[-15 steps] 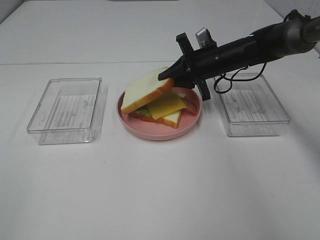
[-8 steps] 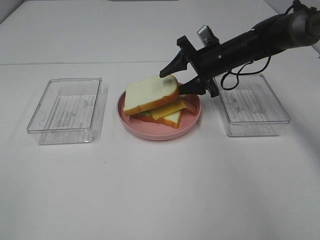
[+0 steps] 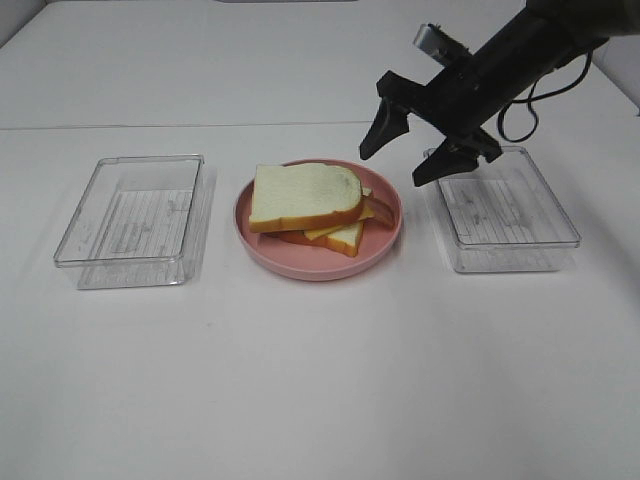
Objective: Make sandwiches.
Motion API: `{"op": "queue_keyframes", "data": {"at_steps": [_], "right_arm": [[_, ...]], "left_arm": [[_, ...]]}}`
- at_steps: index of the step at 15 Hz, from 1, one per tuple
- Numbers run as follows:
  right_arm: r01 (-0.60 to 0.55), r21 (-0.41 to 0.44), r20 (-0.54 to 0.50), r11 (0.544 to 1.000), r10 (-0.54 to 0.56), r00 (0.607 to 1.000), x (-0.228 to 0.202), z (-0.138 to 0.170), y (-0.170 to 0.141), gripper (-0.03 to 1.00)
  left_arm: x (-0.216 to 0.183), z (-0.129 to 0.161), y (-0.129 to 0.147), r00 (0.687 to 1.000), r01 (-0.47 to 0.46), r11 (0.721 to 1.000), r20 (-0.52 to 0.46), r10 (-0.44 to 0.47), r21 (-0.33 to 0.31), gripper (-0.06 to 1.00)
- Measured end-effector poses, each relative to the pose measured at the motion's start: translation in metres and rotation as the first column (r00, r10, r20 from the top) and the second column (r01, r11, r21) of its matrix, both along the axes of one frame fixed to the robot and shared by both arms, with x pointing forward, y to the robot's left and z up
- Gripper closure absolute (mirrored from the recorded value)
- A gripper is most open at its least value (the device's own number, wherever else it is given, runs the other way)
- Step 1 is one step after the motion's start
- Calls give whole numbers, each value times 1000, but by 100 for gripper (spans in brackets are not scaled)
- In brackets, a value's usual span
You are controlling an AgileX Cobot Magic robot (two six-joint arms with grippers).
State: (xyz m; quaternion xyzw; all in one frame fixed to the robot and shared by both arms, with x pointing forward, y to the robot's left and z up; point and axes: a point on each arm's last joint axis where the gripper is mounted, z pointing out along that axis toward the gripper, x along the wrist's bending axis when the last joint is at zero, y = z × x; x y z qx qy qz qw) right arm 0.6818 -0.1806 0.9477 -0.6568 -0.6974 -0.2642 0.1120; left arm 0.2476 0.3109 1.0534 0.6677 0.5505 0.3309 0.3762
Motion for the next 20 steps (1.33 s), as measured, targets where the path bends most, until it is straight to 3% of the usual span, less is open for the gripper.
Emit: {"op": "queue_keyframes", "data": {"at_steps": [3, 4, 5, 6, 10, 13, 14, 17, 20], "right_arm": [[-72, -186, 33, 980, 79, 996, -16, 40, -16, 19], [-90, -259, 33, 962, 102, 994, -24, 55, -23, 19], [-80, -387, 45, 919, 105, 993, -38, 84, -37, 19], [-60, -426, 66, 903, 98, 993, -47, 103, -43, 19], [7, -435, 195, 900, 86, 977, -83, 169, -52, 19], [32, -397, 251, 917, 74, 965, -119, 195, -55, 19], [32, -398, 249, 917, 75, 966, -157, 198, -62, 19], [31, -388, 228, 921, 63, 972, -211, 189, -70, 19], [19, -376, 162, 927, 45, 986, -275, 155, -79, 19]], "left_arm": [[0, 0, 0, 1000, 0, 1000, 0, 0, 0, 23], [0, 0, 0, 1000, 0, 1000, 0, 0, 0, 23], [0, 0, 0, 1000, 0, 1000, 0, 0, 0, 23], [0, 0, 0, 1000, 0, 1000, 0, 0, 0, 23], [0, 0, 0, 1000, 4, 1000, 0, -4, 1, 23], [-1, 0, -4, 999, 51, 999, -3, -51, 9, 23], [-1, -1, -5, 998, 70, 997, -3, -70, 14, 23], [-1, -1, -5, 997, 74, 997, -4, -74, 13, 23], [-1, -1, -5, 997, 74, 997, -4, -74, 12, 23]]}}
